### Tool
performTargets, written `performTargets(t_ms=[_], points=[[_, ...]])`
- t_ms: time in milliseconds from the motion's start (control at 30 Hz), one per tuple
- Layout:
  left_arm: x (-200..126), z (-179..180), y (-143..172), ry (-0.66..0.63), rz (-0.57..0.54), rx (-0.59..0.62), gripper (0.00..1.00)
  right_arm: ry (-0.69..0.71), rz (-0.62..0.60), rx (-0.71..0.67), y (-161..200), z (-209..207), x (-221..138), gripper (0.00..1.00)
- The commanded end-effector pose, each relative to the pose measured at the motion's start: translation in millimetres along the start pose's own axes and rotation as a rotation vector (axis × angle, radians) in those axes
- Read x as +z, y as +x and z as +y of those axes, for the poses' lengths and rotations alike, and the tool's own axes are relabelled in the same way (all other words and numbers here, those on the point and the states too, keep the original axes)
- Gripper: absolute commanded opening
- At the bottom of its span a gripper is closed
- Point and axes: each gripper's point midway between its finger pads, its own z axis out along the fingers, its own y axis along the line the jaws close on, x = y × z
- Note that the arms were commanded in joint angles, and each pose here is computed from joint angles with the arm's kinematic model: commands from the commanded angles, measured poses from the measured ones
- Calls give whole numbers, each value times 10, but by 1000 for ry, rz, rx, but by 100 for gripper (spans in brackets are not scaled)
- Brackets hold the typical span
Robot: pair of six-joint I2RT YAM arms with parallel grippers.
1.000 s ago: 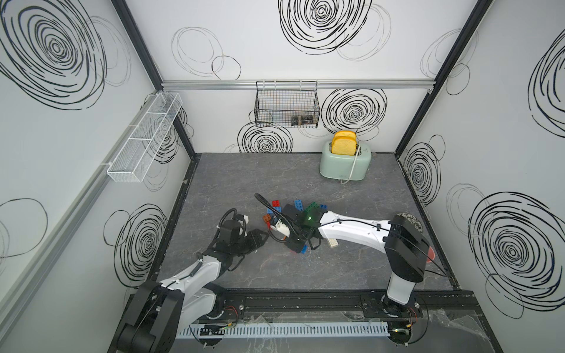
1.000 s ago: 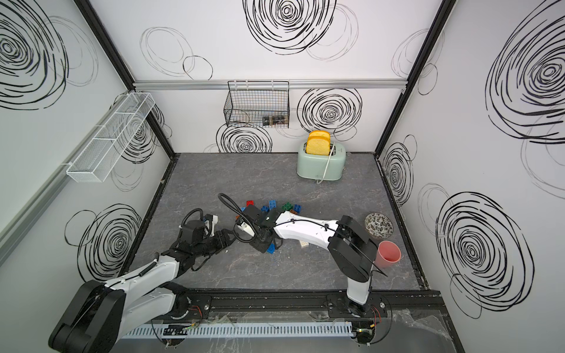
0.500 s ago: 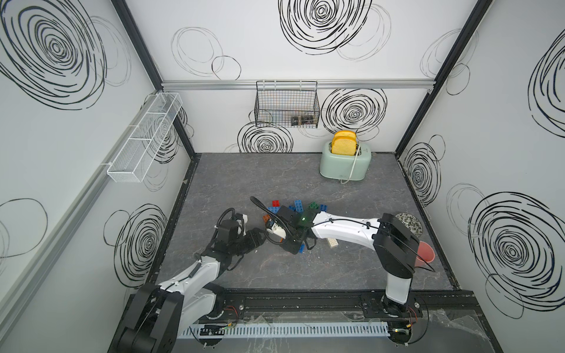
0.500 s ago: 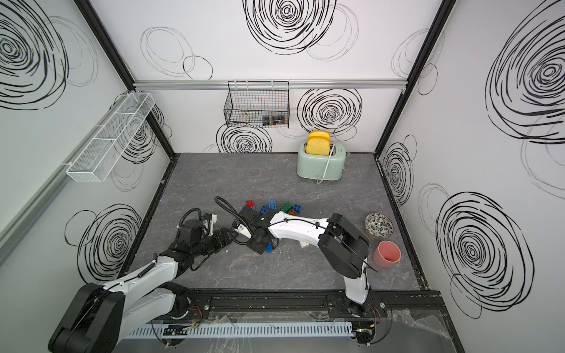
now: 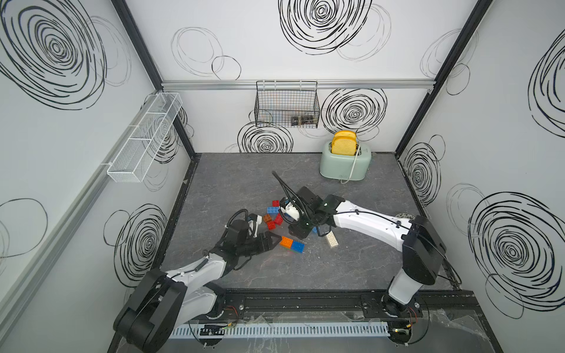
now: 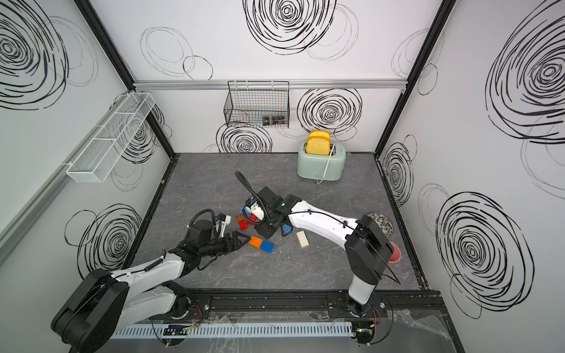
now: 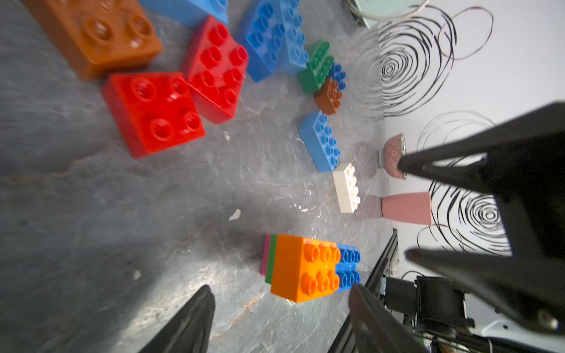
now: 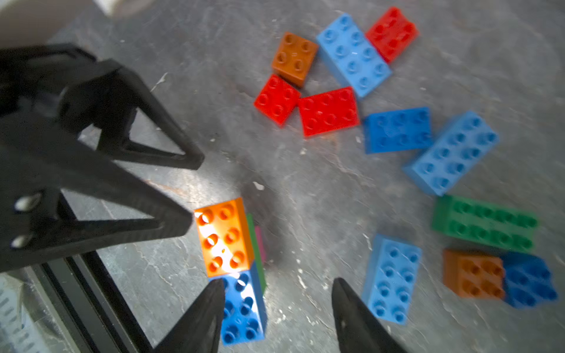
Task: Assemble a heart with lego
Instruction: Assemble the lego brick with the lego brick, then pick up the lego brick from the center of the board.
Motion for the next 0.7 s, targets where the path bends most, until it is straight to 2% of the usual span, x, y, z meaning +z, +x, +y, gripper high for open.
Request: performTargets(t_ms=[0, 267, 667], points=[[52, -270, -111, 87, -28, 46, 74, 33, 13, 112, 169, -241, -9, 59], [190, -200, 35, 34, 28, 74, 73, 132, 59, 208, 425, -747, 140, 59], [227, -138, 101, 18, 49, 70, 66, 157, 137, 179, 515, -905, 538, 60]])
